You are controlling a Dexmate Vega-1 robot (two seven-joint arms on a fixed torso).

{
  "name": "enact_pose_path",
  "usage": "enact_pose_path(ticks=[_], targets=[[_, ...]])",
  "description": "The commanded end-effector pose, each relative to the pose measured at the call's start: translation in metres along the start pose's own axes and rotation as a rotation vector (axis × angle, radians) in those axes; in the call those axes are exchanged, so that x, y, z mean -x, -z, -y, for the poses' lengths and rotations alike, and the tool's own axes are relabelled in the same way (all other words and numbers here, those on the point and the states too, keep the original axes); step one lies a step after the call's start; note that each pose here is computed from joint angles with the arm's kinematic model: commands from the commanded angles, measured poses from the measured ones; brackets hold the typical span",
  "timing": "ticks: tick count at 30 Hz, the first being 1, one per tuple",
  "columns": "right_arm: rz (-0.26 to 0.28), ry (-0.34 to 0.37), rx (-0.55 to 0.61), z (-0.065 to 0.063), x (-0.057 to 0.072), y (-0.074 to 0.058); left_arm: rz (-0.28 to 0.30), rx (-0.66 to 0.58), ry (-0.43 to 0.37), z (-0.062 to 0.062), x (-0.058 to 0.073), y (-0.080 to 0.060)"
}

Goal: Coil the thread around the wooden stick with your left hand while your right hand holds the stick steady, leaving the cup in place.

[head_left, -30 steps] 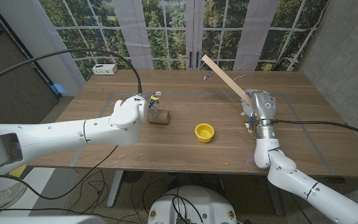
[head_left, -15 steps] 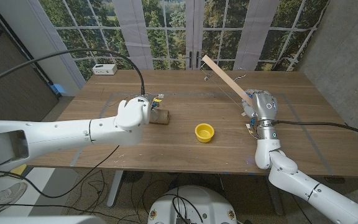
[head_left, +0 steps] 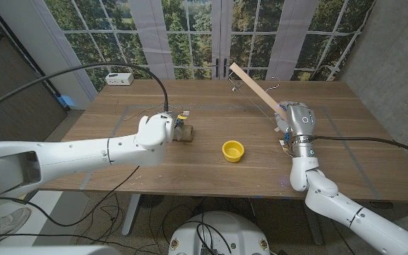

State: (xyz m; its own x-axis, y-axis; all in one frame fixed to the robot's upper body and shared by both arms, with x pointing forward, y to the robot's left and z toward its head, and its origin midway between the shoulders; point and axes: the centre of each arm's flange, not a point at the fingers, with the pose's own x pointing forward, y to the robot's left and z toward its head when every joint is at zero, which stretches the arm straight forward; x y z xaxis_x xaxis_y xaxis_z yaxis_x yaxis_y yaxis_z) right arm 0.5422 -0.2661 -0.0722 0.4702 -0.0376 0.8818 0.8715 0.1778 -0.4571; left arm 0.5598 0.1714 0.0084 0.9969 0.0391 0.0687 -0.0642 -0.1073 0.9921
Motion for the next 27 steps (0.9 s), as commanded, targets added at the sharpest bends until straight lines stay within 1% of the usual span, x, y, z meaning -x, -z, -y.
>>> enact_pose_path(ticks=[1, 3, 5, 6, 8, 10, 11, 12, 13, 14, 15, 16, 17, 18, 19, 21, 24, 26, 27], targets=[[-0.003, -0.013, 0.007, -0.003, -0.003, -0.001, 0.012, -0.012, -0.004, 0.011, -0.010, -0.005], [-0.003, -0.014, 0.009, -0.003, -0.003, -0.001, 0.013, -0.011, -0.027, 0.012, -0.011, -0.005], [-0.003, -0.015, 0.009, -0.004, -0.004, 0.000, 0.017, 0.016, -0.032, 0.013, -0.012, -0.005], [-0.003, -0.017, 0.010, -0.004, -0.004, 0.000, 0.020, 0.011, -0.036, 0.014, -0.012, -0.006], [-0.005, -0.016, 0.010, -0.004, -0.004, 0.000, 0.012, -0.010, -0.073, 0.016, -0.012, -0.008], [-0.003, -0.020, 0.010, -0.004, -0.004, 0.001, 0.013, 0.020, -0.142, 0.020, -0.011, -0.007], [-0.003, -0.020, 0.010, -0.004, -0.004, 0.001, 0.014, 0.022, -0.144, 0.020, -0.011, -0.007], [-0.003, -0.020, 0.010, -0.005, -0.004, 0.001, 0.005, 0.041, -0.198, 0.020, -0.007, -0.006], [-0.003, -0.021, 0.010, -0.005, -0.004, 0.001, 0.010, 0.058, -0.234, 0.019, -0.005, -0.004], [-0.002, -0.021, 0.011, -0.005, -0.004, 0.001, 0.010, 0.065, -0.246, 0.017, -0.003, -0.003], [-0.002, -0.021, 0.011, -0.005, -0.004, 0.001, 0.017, 0.078, -0.288, 0.016, 0.000, -0.002], [-0.002, -0.020, 0.009, -0.004, -0.004, 0.002, 0.014, 0.089, -0.314, 0.015, 0.003, -0.001], [0.001, -0.020, 0.010, -0.004, -0.004, 0.002, 0.000, 0.088, -0.324, 0.011, 0.005, -0.001], [0.000, -0.019, 0.009, -0.004, -0.004, 0.002, -0.007, 0.092, -0.366, 0.009, 0.009, 0.000], [0.000, -0.017, 0.008, -0.003, -0.004, 0.002, -0.002, 0.098, -0.396, 0.007, 0.012, 0.002], [0.001, -0.017, 0.007, -0.003, -0.004, 0.002, 0.004, 0.127, -0.422, 0.003, 0.015, 0.004], [-0.001, -0.013, 0.001, -0.002, -0.003, 0.003, 0.004, 0.172, -0.504, -0.004, 0.023, 0.009], [-0.003, -0.010, -0.008, -0.002, -0.002, 0.004, 0.005, 0.205, -0.522, -0.010, 0.026, 0.011], [-0.005, -0.007, -0.010, -0.002, -0.002, 0.004, 0.011, 0.219, -0.517, -0.013, 0.027, 0.013]])
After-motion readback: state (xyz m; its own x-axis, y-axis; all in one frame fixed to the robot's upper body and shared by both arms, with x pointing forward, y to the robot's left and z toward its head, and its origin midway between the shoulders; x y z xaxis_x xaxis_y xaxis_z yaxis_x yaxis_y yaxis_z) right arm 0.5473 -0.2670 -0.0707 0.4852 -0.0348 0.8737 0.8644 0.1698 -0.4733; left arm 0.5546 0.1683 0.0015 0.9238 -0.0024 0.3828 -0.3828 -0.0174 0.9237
